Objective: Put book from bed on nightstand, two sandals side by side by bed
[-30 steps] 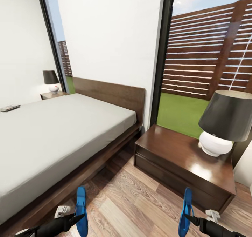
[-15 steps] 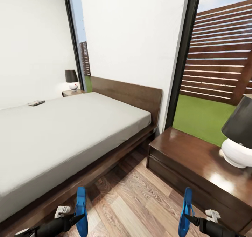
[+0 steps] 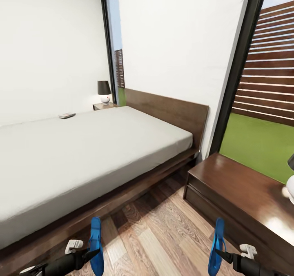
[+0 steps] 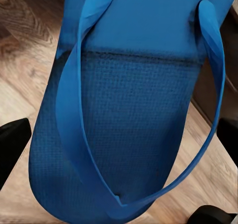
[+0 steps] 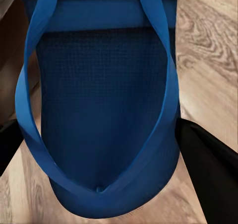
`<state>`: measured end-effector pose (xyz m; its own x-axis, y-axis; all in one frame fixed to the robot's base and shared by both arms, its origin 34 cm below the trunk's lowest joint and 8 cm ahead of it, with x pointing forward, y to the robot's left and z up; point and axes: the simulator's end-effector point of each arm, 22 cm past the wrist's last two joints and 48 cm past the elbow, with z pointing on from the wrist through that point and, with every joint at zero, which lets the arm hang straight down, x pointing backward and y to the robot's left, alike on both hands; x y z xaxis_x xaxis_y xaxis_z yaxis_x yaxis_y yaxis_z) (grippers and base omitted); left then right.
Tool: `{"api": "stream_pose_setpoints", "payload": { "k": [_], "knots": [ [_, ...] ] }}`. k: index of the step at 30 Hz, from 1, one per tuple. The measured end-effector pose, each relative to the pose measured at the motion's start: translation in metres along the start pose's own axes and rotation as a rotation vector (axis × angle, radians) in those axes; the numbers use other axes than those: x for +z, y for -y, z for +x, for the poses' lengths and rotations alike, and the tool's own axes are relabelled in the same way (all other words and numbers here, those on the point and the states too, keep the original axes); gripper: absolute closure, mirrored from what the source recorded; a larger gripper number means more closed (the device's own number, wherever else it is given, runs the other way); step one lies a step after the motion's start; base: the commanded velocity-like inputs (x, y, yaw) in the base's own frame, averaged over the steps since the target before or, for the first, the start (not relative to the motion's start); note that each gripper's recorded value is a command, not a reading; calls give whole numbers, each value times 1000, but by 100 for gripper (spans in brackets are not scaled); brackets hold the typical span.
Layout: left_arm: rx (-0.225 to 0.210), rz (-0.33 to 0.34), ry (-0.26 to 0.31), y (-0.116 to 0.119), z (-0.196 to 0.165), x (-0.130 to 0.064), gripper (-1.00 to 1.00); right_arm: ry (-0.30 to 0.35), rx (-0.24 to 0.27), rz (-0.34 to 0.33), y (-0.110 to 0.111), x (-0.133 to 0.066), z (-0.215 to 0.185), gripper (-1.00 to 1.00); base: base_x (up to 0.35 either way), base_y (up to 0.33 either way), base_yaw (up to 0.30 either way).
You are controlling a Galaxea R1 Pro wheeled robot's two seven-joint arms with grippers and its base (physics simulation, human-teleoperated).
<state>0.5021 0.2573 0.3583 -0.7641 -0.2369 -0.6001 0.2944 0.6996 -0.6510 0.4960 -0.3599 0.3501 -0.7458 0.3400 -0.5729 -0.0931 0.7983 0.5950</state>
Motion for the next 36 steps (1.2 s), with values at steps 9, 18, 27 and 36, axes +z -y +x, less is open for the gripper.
{"api": "stream_pose_setpoints", "payload": {
  "k": [9, 18, 27, 36],
  "knots": [
    [0, -19, 0, -4, 0, 0, 100, -1, 0, 0, 0, 0, 0, 100, 0, 0, 292],
    [1, -20, -1, -4, 0, 0, 100, -2, -1, 0, 0, 0, 0, 100, 0, 0, 292],
    [1, -19, -1, -4, 0, 0, 100, -2, -1, 0, 0, 0, 0, 100, 0, 0, 292],
    [1, -20, -2, -4, 0, 0, 100, -2, -1, 0, 0, 0, 0, 100, 0, 0, 292]
  ]
}}
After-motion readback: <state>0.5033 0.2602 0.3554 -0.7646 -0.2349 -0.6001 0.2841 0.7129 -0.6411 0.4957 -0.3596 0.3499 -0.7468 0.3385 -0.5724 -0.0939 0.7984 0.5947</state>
